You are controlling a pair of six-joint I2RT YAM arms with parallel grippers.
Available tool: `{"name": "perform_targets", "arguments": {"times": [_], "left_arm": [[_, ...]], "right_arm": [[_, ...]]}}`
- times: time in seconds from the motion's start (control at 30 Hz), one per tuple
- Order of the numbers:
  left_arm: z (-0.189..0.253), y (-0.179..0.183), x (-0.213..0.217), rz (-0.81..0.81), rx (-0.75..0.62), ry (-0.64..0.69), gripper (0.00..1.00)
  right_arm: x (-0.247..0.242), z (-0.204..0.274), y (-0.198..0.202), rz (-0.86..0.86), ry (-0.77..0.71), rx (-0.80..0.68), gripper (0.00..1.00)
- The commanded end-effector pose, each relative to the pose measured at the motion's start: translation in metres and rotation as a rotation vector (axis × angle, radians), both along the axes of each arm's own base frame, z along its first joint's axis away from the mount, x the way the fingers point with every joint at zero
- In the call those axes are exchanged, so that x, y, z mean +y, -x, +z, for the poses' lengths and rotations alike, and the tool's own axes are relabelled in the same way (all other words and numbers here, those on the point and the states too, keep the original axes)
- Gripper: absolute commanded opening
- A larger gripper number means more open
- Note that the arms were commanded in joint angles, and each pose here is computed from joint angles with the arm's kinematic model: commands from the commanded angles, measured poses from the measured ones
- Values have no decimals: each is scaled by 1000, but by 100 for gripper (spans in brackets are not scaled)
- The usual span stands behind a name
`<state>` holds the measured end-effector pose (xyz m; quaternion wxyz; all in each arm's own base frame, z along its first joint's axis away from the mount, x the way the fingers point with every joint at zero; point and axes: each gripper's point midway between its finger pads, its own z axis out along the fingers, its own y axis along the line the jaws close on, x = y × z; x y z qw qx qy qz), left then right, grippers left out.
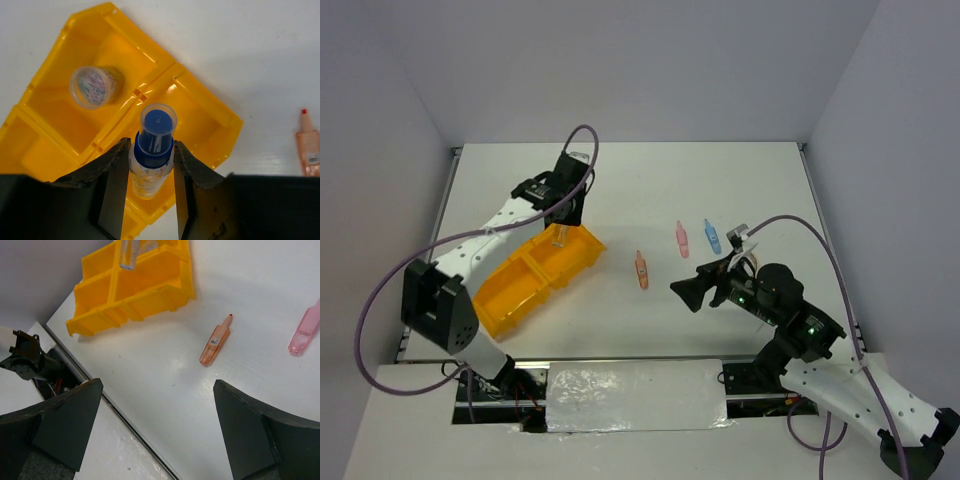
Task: Sort the stationery into containers
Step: Place the stationery in the storage box.
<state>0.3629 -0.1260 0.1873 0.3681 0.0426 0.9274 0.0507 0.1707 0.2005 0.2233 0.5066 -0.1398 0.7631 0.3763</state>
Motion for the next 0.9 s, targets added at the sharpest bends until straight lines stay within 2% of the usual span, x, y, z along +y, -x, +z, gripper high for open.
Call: {"name": "perform_targets", "arguments": {"times": [0.0, 0.07, 0.23, 0.43, 0.57, 0.67, 0.77, 0.87], "left_arm": [[-24, 4, 12, -67, 128, -152, 0], [-39, 9, 8, -98, 173, -147, 0], [-46, 11, 6, -110, 182, -142, 0], [-64, 15, 8, -95, 233, -153, 8], [-63, 19, 9, -92, 233, -155, 27], [-57, 21, 10, -92, 228, -147, 53], [-48, 22, 8, -97, 200, -121, 72], [-36, 22, 8, -93, 169, -108, 83]], "right_arm": [[-7, 22, 7, 15, -5, -53, 100], [-10, 27, 13, 28, -12, -69, 100], [-16, 46, 28, 59, -58, -119, 100], [-24, 49, 31, 39, -50, -122, 100], [-30, 52, 27, -3, -44, -114, 100], [-34, 51, 21, -48, -37, -87, 100], [-42, 46, 9, -142, -15, -35, 100], [-42, 42, 2, -181, 3, 15, 100]]}}
